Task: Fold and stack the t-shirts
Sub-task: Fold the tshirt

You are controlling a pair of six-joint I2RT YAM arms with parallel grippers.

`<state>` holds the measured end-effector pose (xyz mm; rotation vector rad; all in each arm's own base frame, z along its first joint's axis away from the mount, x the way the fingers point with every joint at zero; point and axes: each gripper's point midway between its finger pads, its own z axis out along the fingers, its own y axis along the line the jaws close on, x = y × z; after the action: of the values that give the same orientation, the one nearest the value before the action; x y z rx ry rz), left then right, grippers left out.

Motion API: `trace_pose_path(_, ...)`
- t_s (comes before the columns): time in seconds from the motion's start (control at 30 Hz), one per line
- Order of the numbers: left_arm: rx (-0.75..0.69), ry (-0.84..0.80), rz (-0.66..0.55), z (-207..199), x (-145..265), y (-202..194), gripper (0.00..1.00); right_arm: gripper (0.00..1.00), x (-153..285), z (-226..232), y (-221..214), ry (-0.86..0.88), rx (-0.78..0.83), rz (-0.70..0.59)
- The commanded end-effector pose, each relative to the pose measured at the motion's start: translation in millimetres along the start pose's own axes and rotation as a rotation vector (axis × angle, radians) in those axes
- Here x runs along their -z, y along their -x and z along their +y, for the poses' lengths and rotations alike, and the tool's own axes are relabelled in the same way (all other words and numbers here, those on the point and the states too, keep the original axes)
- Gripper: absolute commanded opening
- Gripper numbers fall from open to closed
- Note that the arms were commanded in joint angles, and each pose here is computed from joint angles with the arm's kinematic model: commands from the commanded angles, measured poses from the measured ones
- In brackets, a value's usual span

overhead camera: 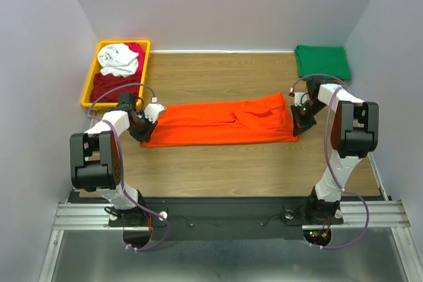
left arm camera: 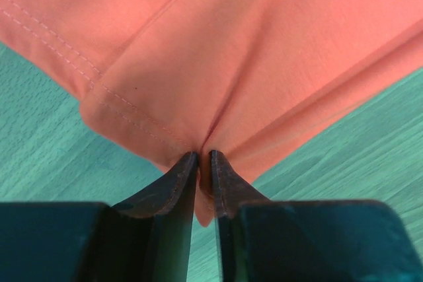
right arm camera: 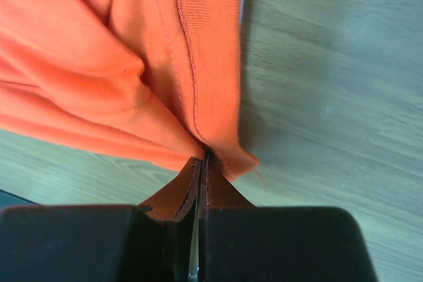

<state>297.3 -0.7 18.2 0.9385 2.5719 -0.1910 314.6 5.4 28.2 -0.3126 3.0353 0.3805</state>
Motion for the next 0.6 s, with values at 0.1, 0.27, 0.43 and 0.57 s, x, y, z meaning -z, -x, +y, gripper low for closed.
trace_pose_path(0.1, -0.081, -0.130, 0.195, -43.4, -6.8, -65.3, 0.37, 0.00, -15.3, -14.5, -12.8, -0.096, 0.074, 0.066)
trace_pose_path(0.27, -0.115, -0.184, 0.133, -58.1, 9.7, -54.8, 0.50, 0.16, 11.0, 0.0, -3.9, -0.046, 0.122, 0.021)
trace_pose_path(0.43, -0.131, -0.192, 0.007, -53.5, 34.3, -11.5, 0.54, 0.35, 51.2, 19.2, 27.6, 0.010, 0.158, -0.101)
trace_pose_path(0.57, -0.135, -0.169, -0.081, -37.2, 50.9, 28.7, 0.55, 0.35, 66.1, 31.8, 58.8, 0.068, 0.164, -0.188)
